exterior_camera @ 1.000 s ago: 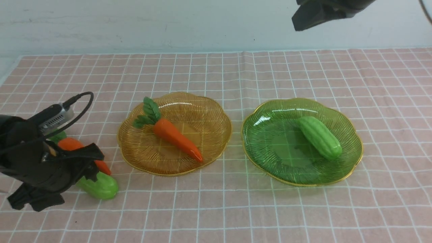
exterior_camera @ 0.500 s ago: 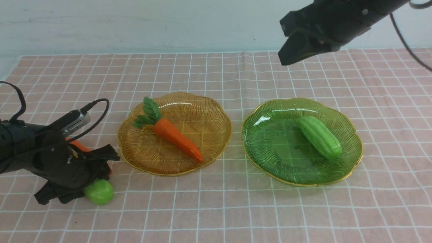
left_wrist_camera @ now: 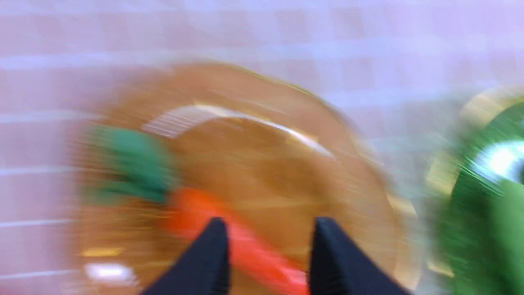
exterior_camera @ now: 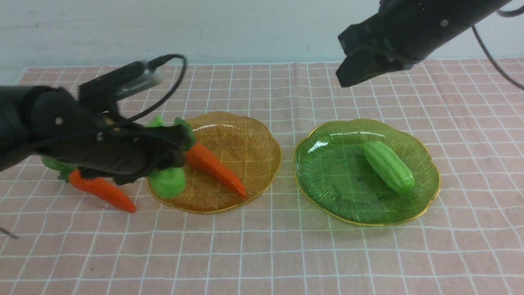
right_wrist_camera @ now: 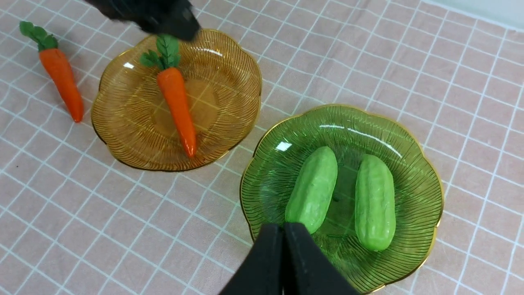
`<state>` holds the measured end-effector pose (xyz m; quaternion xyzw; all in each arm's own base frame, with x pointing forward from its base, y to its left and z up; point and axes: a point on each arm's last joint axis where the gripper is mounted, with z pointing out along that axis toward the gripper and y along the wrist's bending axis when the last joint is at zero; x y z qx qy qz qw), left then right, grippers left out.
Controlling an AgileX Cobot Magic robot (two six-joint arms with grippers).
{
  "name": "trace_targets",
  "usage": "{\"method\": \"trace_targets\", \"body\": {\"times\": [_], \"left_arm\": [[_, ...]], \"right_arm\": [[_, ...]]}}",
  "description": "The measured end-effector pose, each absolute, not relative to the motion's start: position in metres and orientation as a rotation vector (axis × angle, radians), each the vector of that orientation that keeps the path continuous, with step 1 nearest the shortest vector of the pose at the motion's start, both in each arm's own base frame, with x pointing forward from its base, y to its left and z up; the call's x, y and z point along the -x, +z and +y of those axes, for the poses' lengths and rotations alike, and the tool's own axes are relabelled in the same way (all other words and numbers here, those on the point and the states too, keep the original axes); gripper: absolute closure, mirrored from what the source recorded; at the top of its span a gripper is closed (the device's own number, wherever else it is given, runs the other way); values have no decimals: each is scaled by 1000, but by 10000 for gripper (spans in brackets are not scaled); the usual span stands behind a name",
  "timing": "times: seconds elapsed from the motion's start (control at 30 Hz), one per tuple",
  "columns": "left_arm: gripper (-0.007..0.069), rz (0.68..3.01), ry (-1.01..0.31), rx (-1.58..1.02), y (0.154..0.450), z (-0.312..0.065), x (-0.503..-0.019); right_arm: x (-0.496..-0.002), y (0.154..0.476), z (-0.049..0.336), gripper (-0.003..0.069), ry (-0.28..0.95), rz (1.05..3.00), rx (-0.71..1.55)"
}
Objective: Put different types of vegetables on the plate.
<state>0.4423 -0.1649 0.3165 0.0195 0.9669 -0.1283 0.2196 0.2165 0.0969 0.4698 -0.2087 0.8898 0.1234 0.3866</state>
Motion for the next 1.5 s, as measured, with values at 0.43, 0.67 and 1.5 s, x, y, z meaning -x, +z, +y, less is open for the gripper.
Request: {"method": "trace_targets", "body": {"times": [0.43,0.67,1.5], "left_arm": [[547,2876,225,633,253,30,-415],[246,2898,179,711,227,27,-424],[410,2988,186,512,185,26,-459]], "right_arm": [[-221,466,99,674,317,2279,534],[-238,452,106,674,313,2336,542],[-260,432,119,674,358,2401,585]]}}
